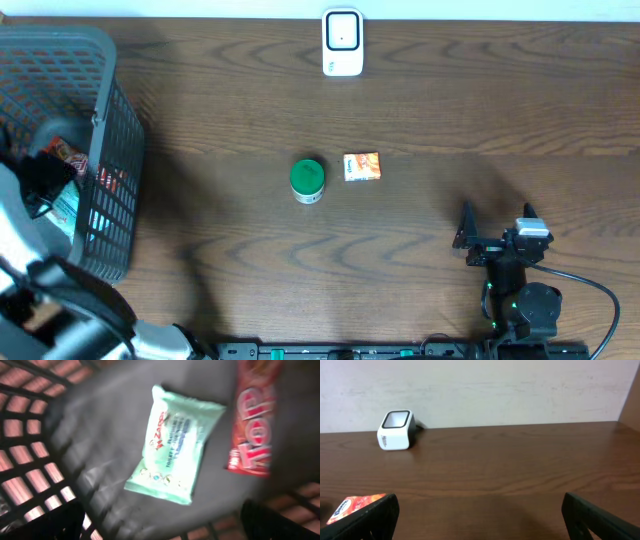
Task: Scan the item barcode
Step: 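Reach into the basket and grasp the mint-green wipes pack with left gripper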
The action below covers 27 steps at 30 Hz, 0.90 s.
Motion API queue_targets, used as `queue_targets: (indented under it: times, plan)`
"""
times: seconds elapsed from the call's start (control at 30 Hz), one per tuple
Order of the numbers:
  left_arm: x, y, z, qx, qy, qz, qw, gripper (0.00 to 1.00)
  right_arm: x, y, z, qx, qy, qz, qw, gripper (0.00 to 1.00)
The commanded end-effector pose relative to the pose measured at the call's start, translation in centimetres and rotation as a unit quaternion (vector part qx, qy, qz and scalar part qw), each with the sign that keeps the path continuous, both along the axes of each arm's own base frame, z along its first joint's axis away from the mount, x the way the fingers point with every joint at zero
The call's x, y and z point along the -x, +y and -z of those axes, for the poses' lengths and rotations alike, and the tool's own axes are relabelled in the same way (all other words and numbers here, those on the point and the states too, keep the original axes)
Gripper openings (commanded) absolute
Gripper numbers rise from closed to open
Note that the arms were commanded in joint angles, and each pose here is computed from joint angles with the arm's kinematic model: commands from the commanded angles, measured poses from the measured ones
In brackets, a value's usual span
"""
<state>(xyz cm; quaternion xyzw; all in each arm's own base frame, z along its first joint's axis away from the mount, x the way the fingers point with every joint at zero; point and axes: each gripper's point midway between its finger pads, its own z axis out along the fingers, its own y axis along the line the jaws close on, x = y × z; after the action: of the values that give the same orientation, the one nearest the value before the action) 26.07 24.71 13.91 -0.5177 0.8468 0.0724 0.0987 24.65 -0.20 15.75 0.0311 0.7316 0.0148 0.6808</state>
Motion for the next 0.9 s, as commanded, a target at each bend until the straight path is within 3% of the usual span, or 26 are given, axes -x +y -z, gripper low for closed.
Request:
queue_targets:
  times: [0.0, 0.67, 0.7, 0.77, 0.87]
  plan:
    - [0.3, 0.3, 3.6, 0.024, 0.044, 0.002, 0.999, 1.0, 0.0, 0.1, 0.0, 0.002, -0.001, -0.001, 1.0, 0.99]
    - [0.7, -0.4, 13.6, 0.086, 0.107, 0.025, 0.99, 0.99, 0.0, 0.1, 0.0, 0.002, -0.001, -0.001, 1.0, 0.99]
    - [0.8, -0.5, 13.8, 0.088, 0.11, 0.024, 0.99, 0.91, 0.0, 0.1, 0.0, 0.002, -0.001, -0.001, 1.0, 0.99]
    - [0.9, -0.6, 13.8, 0.089, 0.112, 0.024, 0.989, 0.59, 0.0, 0.1, 0.0, 0.002, -0.001, -0.001, 1.0, 0.99]
    - [1.0, -0.6, 13.4, 0.089, 0.113, 0.024, 0.989, 0.31, 0.0, 0.1, 0.0, 0.002, -0.001, -0.001, 1.0, 0.99]
